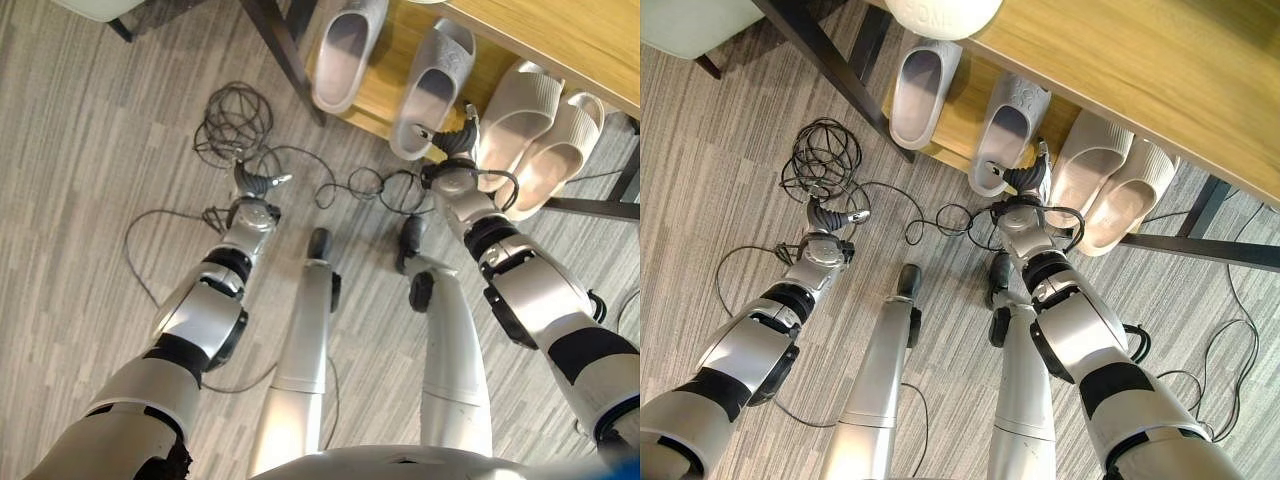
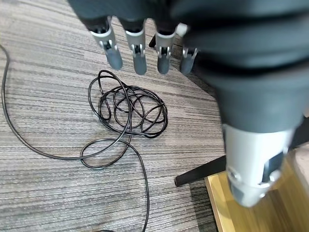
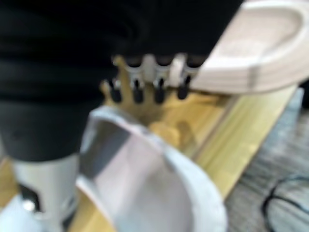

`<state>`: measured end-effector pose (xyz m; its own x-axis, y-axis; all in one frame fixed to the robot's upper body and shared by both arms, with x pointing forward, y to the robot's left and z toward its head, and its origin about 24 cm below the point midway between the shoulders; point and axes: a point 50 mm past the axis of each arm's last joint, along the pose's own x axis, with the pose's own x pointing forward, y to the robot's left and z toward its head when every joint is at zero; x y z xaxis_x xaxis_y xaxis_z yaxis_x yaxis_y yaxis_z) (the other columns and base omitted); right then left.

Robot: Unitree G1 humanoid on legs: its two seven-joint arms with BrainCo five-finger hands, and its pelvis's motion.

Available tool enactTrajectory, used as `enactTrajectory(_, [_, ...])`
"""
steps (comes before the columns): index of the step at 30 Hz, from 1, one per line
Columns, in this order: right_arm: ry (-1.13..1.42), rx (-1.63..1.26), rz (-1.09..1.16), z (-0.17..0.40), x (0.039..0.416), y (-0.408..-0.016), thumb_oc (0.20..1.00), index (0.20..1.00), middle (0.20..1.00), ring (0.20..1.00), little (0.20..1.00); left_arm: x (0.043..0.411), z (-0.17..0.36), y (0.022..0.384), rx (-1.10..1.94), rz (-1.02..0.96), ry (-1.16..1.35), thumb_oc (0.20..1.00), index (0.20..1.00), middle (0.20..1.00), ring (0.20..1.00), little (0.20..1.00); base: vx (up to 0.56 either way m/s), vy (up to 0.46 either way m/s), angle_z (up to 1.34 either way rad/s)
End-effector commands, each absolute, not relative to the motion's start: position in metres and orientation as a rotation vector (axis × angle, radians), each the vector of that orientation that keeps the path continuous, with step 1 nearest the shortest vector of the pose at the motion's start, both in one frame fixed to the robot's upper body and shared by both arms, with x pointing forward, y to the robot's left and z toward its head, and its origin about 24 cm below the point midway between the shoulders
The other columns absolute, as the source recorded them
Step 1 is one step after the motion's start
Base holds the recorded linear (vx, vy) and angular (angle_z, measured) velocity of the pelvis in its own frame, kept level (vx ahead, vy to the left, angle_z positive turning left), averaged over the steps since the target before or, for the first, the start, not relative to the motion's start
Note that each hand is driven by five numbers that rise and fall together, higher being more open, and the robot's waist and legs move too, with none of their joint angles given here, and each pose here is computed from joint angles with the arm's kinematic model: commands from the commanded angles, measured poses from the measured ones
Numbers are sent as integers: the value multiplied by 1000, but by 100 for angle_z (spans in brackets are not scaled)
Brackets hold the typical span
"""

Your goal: Arrange the slippers neatly on the shoe rack.

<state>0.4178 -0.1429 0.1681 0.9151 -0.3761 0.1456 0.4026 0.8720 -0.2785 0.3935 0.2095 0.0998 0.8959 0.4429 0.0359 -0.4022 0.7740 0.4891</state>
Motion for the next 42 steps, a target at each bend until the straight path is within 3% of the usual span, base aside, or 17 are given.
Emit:
enactTrajectory(1, [-220,-197,-387,220,425,-131,1000,1000,1000,1000,1000,396,117,234,519,519,67,1000,1000,1000,1000,1000,0,0,0])
enactTrajectory(10, [-221,-102,-362,231,427,-139,1000,1000,1000,1000,1000,395,126,247,517,519,43,1000,1000,1000,1000,1000,4,-37,5])
enactTrajectory(26, [-292,-19,-159,255,427,-112,1000,1000,1000,1000,1000,397,132,249,536,469,23,1000,1000,1000,1000,1000,2,-10,1])
enactTrajectory(42, [-263,116,-269,258,428,-128,1000,1000,1000,1000,1000,387,97,234,517,420,80,1000,1000,1000,1000,1000,-2,1,4])
